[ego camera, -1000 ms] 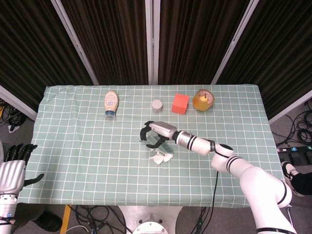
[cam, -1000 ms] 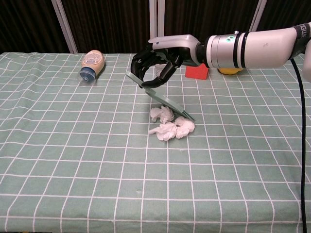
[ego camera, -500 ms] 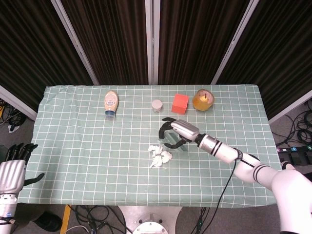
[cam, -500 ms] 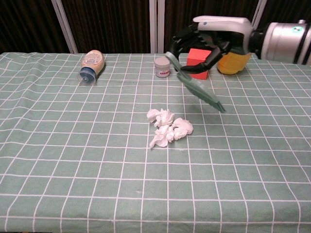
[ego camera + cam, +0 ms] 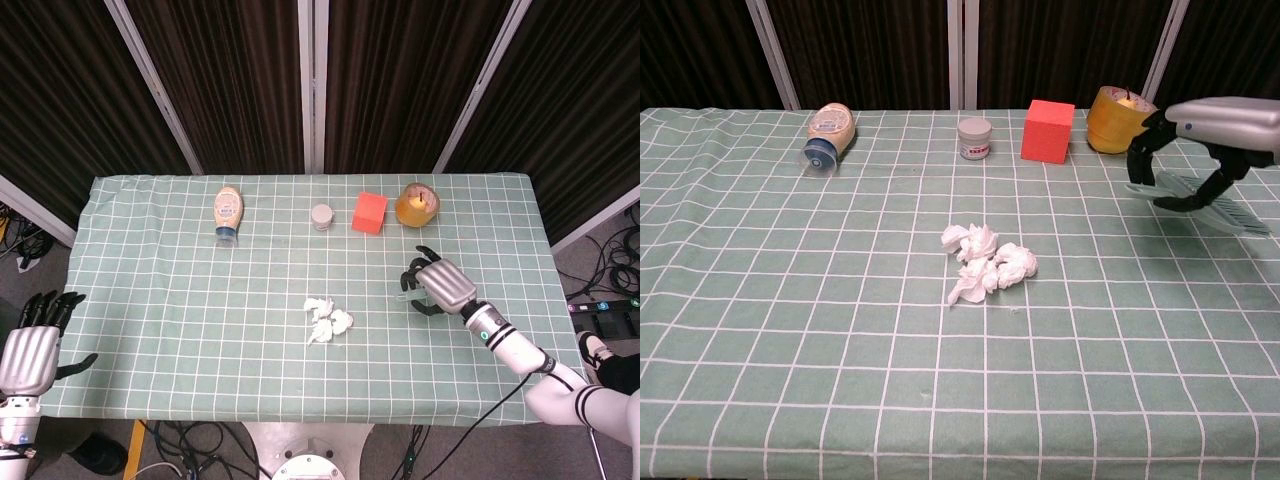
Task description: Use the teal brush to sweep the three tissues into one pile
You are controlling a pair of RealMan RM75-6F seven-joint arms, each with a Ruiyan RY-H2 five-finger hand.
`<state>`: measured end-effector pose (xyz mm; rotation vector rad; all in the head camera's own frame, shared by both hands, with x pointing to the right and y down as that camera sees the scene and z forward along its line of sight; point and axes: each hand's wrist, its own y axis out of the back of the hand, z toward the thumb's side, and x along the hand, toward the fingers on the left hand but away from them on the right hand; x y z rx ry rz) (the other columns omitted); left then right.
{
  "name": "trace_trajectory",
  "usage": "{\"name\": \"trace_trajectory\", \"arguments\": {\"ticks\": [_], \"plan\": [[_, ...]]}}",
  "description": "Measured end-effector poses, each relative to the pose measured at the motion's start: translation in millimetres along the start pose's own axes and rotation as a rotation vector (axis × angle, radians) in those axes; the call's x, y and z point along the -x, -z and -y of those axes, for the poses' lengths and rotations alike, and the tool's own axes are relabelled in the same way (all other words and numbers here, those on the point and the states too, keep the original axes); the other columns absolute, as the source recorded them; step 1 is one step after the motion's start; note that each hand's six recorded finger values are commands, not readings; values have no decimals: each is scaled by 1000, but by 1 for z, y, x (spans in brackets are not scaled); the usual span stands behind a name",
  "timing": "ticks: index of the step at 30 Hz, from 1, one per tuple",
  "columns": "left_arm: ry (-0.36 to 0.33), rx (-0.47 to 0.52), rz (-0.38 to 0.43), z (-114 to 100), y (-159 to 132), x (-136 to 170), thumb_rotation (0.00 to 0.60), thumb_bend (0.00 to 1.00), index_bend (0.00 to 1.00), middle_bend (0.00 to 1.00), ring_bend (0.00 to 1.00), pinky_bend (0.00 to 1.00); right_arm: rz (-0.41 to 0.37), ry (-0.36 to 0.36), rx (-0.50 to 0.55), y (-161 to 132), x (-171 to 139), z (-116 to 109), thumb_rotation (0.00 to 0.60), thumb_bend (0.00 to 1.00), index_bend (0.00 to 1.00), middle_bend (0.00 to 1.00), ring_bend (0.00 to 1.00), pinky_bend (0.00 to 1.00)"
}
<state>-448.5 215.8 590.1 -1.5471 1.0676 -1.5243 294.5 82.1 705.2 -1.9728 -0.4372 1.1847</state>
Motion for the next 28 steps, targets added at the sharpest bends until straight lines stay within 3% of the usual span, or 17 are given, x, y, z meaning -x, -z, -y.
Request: {"name": "trace_trajectory", "arguments": {"ticks": [2,7,10,16,21,23,28], "plan": [[2,2,-1,1,0,0,600,22,156,137,74,70,36,-24,-29,4,-3,16,600,588,516,484,157,44],[0,4,1,1,1,0,600,22,155,137,74,70,104,-90,10,8,-14,42,600,578,155,214,17,8],[-1,11,3,1,2,0,600,22,155,137,74,70,135,-79,44,12,-26,40,600,576,104,167,6,6],[-10,17,7,2,6,0,600,22,156,137,74,70,226,35,122,35,-65,13,600,568,34,138,0,0],[2,13,17,8,4,-1,600,22,156,137,74,70,302,157,117,43,-116,-4,600,307,34,139,0,0],[1,14,19,10,3,-2,600,22,156,137,74,70,348,210,129,43,-144,-7,600,269,34,138,0,0],[-3,21,24,12,0,-3,600,21,155,137,74,70,429,326,147,39,-205,-14,600,319,33,148,0,0]]}}
